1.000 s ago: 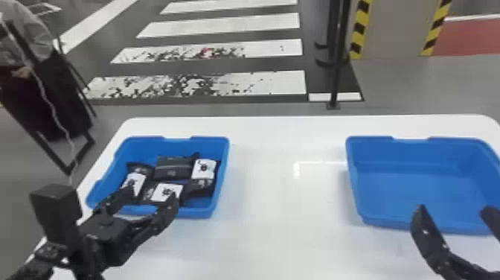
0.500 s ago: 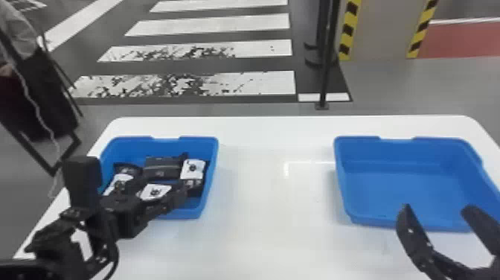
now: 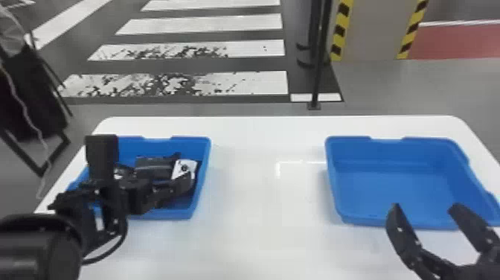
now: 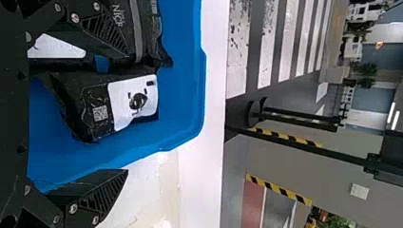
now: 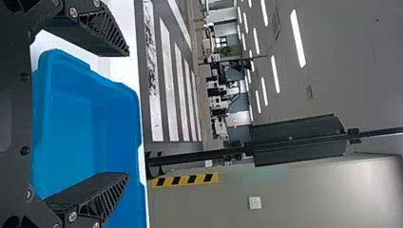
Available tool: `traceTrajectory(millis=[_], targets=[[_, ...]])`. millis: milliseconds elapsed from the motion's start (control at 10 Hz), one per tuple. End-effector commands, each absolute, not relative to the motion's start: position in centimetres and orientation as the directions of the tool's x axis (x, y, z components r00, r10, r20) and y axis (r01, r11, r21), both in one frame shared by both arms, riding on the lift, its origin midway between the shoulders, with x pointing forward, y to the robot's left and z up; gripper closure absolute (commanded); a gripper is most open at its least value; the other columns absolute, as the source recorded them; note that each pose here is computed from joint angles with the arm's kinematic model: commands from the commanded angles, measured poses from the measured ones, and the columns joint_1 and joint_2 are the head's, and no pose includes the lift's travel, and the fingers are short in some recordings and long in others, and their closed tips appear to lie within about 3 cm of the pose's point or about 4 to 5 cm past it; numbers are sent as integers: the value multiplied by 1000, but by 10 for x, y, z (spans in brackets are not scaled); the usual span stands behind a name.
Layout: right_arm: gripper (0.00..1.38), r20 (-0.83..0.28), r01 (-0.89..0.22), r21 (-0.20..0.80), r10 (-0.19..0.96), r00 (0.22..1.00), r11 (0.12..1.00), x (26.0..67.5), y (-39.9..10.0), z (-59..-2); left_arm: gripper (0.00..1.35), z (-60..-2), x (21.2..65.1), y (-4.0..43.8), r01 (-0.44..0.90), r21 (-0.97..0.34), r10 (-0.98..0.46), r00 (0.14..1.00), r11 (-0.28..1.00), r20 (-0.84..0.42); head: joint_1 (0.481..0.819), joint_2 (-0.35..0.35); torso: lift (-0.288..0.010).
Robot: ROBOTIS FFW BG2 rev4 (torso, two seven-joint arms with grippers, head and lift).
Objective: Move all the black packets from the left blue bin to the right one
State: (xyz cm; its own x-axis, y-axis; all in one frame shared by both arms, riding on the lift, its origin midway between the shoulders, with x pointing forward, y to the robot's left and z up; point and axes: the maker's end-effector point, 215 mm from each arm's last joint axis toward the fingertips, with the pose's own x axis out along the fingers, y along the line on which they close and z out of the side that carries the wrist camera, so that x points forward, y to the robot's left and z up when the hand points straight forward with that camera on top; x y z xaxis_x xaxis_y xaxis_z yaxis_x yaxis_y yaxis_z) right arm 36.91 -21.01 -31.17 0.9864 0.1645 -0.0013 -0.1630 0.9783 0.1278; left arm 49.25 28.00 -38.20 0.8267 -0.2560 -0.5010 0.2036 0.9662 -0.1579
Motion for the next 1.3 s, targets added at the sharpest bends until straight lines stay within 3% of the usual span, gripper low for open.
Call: traceTrajectory(millis=[0, 500, 600, 800, 900, 1200], targets=[[134, -4, -163, 128, 165, 986, 978, 369, -210, -313, 200, -392, 500, 283, 187, -163, -246, 803, 969, -542, 695, 91, -185], [134, 0, -164, 134, 165, 986, 977, 369, -210, -312, 214, -426, 520, 272, 189, -223, -289, 724, 956, -626, 695, 91, -185], [134, 0, -165, 135, 167, 986, 977, 369, -209, -312, 288, -430, 520, 266, 200, -251, -316, 712, 947, -627, 695, 82, -185], [134, 0, -164, 138, 165, 986, 977, 369, -209, -311, 912, -434, 517, 255, 223, -263, -343, 687, 939, -641, 695, 66, -185], [134, 0, -164, 138, 165, 986, 977, 369, -209, -311, 1144, -435, 515, 255, 224, -263, -344, 686, 938, -641, 695, 63, -185], [134, -2, -166, 141, 168, 986, 976, 368, -207, -312, 1204, -394, 500, 282, 211, -153, -260, 740, 965, -621, 695, 69, -185]])
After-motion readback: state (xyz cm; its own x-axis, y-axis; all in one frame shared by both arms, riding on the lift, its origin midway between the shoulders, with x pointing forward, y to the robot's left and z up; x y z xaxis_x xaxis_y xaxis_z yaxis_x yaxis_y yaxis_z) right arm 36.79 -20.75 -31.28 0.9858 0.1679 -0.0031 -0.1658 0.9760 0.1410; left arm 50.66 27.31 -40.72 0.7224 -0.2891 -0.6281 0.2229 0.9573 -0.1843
